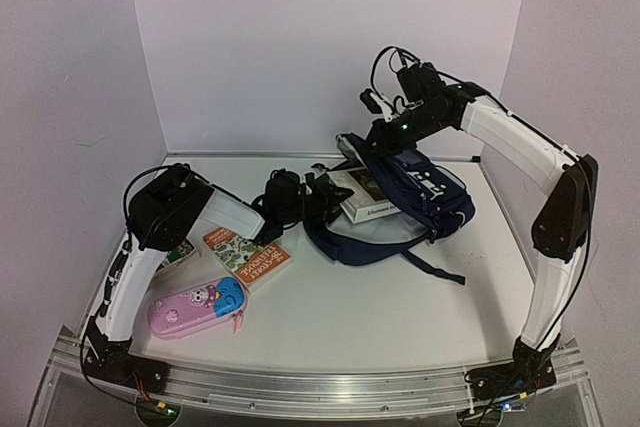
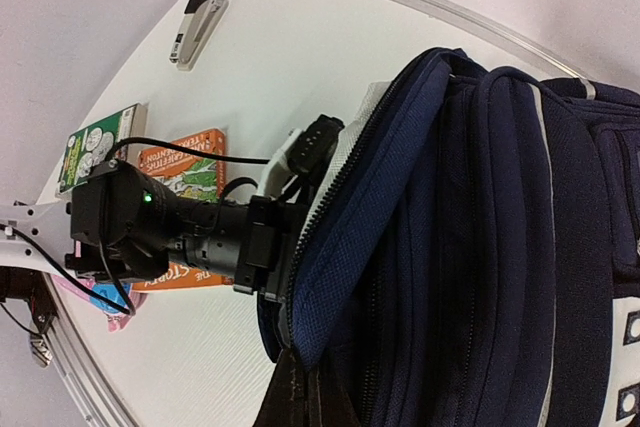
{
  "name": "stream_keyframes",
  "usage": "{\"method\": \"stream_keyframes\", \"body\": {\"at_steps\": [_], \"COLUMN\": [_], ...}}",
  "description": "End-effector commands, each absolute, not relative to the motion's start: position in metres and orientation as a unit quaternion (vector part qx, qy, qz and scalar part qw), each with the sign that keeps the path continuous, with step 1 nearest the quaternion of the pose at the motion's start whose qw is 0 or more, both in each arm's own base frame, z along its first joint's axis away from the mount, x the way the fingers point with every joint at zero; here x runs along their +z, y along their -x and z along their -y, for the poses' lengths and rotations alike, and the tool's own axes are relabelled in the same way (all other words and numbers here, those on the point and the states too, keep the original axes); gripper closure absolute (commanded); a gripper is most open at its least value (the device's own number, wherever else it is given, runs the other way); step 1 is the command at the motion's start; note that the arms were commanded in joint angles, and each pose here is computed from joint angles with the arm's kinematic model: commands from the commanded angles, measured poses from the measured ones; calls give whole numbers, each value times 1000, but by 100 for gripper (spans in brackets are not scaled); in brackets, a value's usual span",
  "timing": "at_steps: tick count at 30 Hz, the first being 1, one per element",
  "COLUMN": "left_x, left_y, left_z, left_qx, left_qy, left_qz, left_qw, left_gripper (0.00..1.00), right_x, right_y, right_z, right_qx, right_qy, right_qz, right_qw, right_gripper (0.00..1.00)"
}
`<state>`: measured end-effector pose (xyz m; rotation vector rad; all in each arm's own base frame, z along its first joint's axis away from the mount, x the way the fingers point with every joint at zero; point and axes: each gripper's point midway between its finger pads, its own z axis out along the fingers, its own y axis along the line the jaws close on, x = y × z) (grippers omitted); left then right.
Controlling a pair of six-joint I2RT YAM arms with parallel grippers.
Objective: Pack the student bag
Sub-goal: Place the book in the student bag.
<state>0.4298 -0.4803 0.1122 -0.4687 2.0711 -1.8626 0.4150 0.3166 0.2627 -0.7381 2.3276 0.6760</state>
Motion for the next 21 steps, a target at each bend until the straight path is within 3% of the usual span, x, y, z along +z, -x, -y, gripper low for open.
{"method": "stream_keyframes", "body": {"at_steps": [1,15,21], "left_x": [162,156,142], "left_y": [-435,-457,-438], "left_z": [507,547,559], "left_qx": [-701,-690,-682], "left_qy": [124,119,72], "left_qz": [-679,-691,-713], "left_qw": [179,178,144], "left_gripper": [100,97,95], "right_x": [318,318,320], "right_y": [-409,-405,-404], "right_z": [-342,-347,-344], "right_qx": [311,325,308], "right_qy": [314,331,354], "right_qz": [-822,-813,-804], "right_qw": [359,353,365], "right_gripper": [100,100,100]}}
